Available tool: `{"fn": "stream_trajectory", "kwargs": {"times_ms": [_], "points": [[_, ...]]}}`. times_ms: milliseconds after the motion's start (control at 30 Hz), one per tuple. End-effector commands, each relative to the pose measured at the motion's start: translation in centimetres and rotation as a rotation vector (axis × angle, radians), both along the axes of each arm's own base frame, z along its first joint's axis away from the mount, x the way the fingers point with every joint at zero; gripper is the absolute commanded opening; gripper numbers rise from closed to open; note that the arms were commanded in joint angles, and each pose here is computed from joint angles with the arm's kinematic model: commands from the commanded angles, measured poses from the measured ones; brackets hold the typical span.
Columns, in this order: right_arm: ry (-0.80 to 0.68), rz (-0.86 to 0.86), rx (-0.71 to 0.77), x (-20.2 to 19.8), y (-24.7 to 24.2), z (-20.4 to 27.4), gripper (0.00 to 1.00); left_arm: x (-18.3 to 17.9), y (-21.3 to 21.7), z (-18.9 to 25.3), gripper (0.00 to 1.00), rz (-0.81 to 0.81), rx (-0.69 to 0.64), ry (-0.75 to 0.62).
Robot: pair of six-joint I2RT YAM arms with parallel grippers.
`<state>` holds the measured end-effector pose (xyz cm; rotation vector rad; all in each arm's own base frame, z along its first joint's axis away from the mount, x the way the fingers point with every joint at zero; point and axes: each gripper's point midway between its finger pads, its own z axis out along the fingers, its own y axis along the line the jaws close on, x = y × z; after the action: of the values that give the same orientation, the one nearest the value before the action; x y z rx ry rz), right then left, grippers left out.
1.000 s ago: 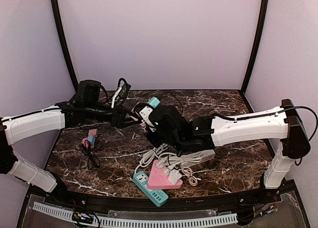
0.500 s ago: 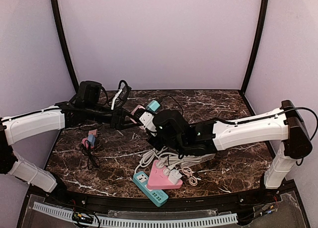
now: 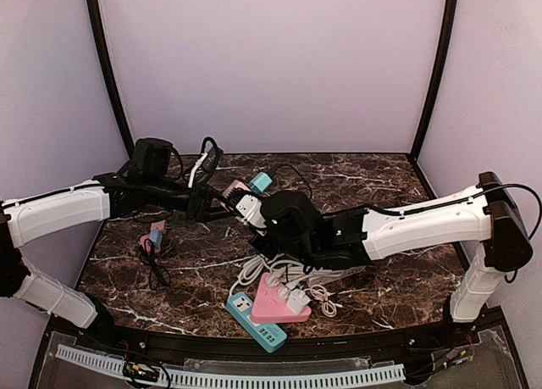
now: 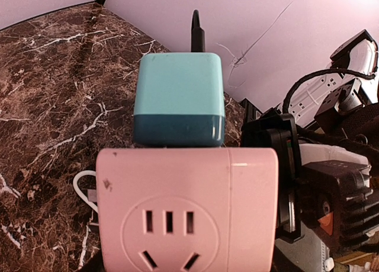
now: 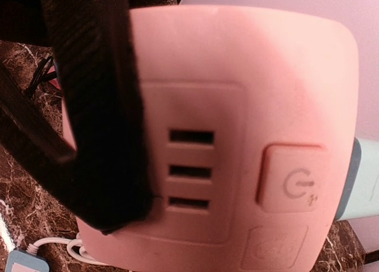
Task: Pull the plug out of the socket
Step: Remove the plug from the socket.
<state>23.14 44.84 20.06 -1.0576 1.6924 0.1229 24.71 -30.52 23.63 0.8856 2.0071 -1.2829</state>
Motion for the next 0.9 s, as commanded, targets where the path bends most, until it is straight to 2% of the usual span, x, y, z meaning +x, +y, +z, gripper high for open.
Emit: {"fn": "stream_trajectory", "kwargs": {"times_ms": [0,333,600,867], "points": [[0.031,-0.052,0.082,-0.6,-0.4,1.8,0.00,1.3,0.7,3.4,0.01,0.041,-0.050,-0.134],[0.132,-0.233,0.131,1.6,-2.9,1.5,0.00,1.3,0.7,3.7,0.01,0.044,-0.055,-0.144],[0.135,-0.214,0.122,1.5,-2.9,1.3,0.00,1.3,0.8,3.7,0.01,0.044,-0.055,-0.146],[0.054,-0.120,0.075,-0.2,-2.0,1.4,0.00,1.4,1.0,3.8,0.01,0.053,-0.049,-0.152]]}}
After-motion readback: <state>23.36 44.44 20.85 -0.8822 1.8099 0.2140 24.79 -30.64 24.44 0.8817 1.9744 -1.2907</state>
